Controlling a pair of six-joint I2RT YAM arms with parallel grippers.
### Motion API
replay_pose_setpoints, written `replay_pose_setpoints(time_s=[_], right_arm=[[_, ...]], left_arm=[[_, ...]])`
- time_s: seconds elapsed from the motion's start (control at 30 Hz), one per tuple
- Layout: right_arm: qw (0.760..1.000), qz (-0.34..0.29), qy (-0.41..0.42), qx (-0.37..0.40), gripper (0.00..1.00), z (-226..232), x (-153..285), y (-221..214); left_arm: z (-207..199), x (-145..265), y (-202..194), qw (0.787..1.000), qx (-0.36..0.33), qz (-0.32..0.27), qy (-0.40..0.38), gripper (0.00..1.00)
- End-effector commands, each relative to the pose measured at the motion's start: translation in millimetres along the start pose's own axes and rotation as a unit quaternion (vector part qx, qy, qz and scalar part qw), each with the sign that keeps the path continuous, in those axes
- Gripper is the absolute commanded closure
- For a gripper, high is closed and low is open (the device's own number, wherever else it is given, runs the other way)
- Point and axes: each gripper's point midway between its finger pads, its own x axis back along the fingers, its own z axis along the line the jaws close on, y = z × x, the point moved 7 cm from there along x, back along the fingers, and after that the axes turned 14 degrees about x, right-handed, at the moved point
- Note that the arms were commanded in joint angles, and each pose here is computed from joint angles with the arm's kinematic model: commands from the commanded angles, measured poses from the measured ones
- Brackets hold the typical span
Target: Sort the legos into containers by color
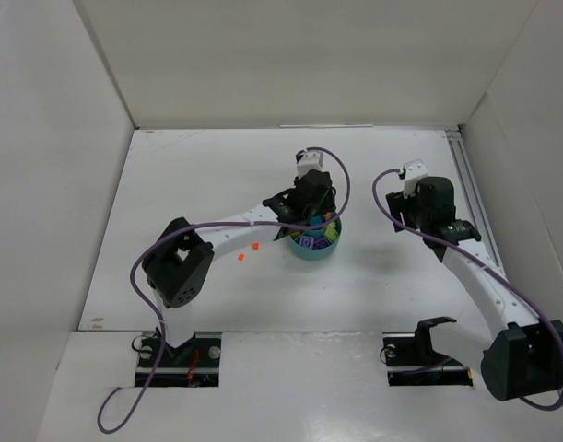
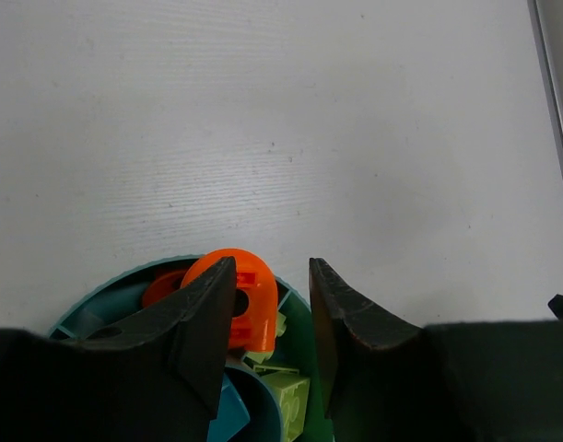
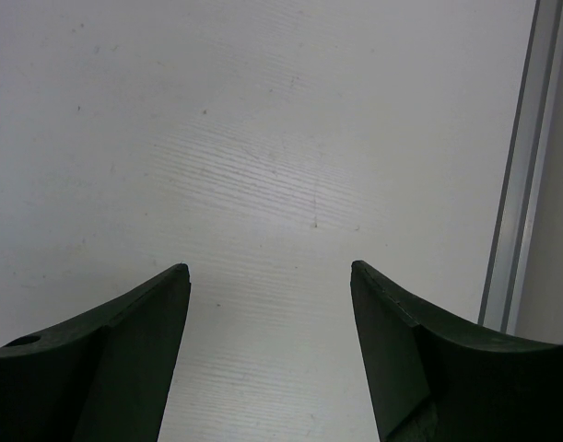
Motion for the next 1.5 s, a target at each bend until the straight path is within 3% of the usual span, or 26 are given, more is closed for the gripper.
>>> replay_pose_setpoints(time_s=[0.0,0.3,0.5,0.87,1.37,1.43,1.47], right_arm=[[1.0,-0.02,-0.013,-0.003,0.25,-5.6,-2.6,7.6],[1.0,-0.013,-0.015,-0.002,0.25,-5.5,-4.5,6.0],[1.0,-0.019,-0.023,-0.004,0.25,-8.1,-0.3,7.8],[1.0,-0.019,-0.023,-0.004,0.25,-8.1,-0.3,7.8],[0.999,-0.044,-0.01,0.015,0.25,-8.0,0.7,14.4],[0.996,-0.079,0.02,0.032,0.25,-2.5,0.8,21.3],[0.993,-0.102,0.029,0.052,0.25,1.2,1.6,27.3]], left_arm=[[-7.2,2.1,10.1,1.0,0.004,-0.004,-0.001,0.65],[6.2,-4.2,7.7,1.0,0.008,0.012,0.028,0.7],[16.5,7.7,19.4,0.997,-0.002,-0.017,0.073,0.73],[14.5,14.0,22.6,0.997,-0.011,-0.01,0.071,0.75],[-16.3,63.7,59.1,0.999,-0.002,-0.042,-0.033,0.68],[-13.7,76.1,69.2,0.998,0.003,-0.055,-0.034,0.64],[-5.4,78.8,68.2,0.998,0.013,-0.052,-0.025,0.54]])
